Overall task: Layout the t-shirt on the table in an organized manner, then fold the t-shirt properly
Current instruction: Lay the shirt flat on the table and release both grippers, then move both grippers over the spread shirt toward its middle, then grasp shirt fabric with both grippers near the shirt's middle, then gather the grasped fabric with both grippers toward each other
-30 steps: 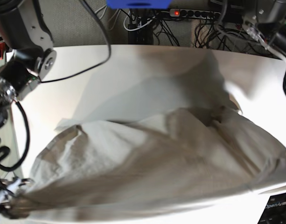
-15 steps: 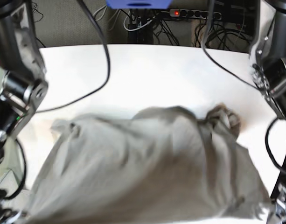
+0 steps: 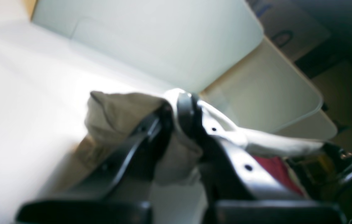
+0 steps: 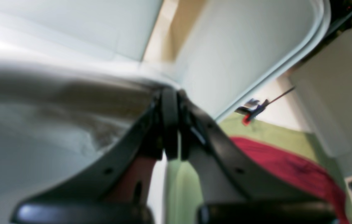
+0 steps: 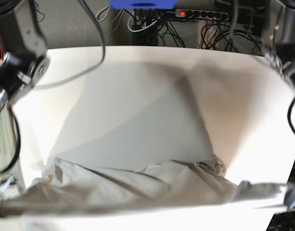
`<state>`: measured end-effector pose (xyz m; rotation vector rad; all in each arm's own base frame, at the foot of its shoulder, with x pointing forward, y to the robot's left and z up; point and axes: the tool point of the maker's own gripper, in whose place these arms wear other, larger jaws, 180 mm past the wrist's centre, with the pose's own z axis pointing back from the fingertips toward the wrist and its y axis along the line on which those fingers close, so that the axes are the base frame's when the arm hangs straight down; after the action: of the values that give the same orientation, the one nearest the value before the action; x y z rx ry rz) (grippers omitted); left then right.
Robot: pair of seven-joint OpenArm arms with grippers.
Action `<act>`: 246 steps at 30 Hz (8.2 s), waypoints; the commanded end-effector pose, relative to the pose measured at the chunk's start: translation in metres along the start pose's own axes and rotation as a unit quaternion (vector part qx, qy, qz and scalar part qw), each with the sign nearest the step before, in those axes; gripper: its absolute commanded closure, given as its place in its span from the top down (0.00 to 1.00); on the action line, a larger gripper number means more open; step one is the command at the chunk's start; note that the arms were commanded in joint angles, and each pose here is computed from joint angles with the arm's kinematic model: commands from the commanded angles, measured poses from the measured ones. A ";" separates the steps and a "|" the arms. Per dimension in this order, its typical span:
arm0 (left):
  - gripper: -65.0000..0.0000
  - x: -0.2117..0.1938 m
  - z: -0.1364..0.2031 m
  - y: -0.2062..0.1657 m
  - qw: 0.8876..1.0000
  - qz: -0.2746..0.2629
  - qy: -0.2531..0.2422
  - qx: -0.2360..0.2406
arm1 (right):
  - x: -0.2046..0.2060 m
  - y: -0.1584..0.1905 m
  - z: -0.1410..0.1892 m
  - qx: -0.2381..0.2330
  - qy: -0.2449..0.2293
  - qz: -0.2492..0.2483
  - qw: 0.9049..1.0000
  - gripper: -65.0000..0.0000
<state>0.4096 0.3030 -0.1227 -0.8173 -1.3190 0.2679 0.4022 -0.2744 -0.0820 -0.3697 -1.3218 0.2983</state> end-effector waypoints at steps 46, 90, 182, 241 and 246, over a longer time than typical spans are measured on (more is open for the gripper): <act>0.19 -0.340 0.125 0.075 0.890 0.125 0.407 0.161 | -0.196 0.087 0.078 0.127 0.157 -0.026 0.979 0.46; 0.55 -0.187 0.084 0.122 0.952 0.155 0.187 0.188 | -0.218 0.239 0.053 0.331 0.273 0.031 0.903 0.46; 0.10 -0.353 -0.039 -0.118 0.946 -0.080 0.313 0.012 | -0.127 0.277 -0.107 0.387 0.185 0.063 0.901 0.46; 0.10 -0.457 -0.050 0.014 0.914 0.004 0.377 0.151 | -0.217 0.317 -0.050 0.419 0.206 -0.025 0.884 0.47; 0.10 -0.475 -0.054 -0.043 0.913 -0.028 0.398 0.085 | -0.195 0.288 -0.087 0.390 0.182 -0.039 0.902 0.47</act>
<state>0.3304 -0.0360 -0.4413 -0.6722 -0.5948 0.0027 0.4233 -0.1023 -0.4172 0.3022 -0.6814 0.6387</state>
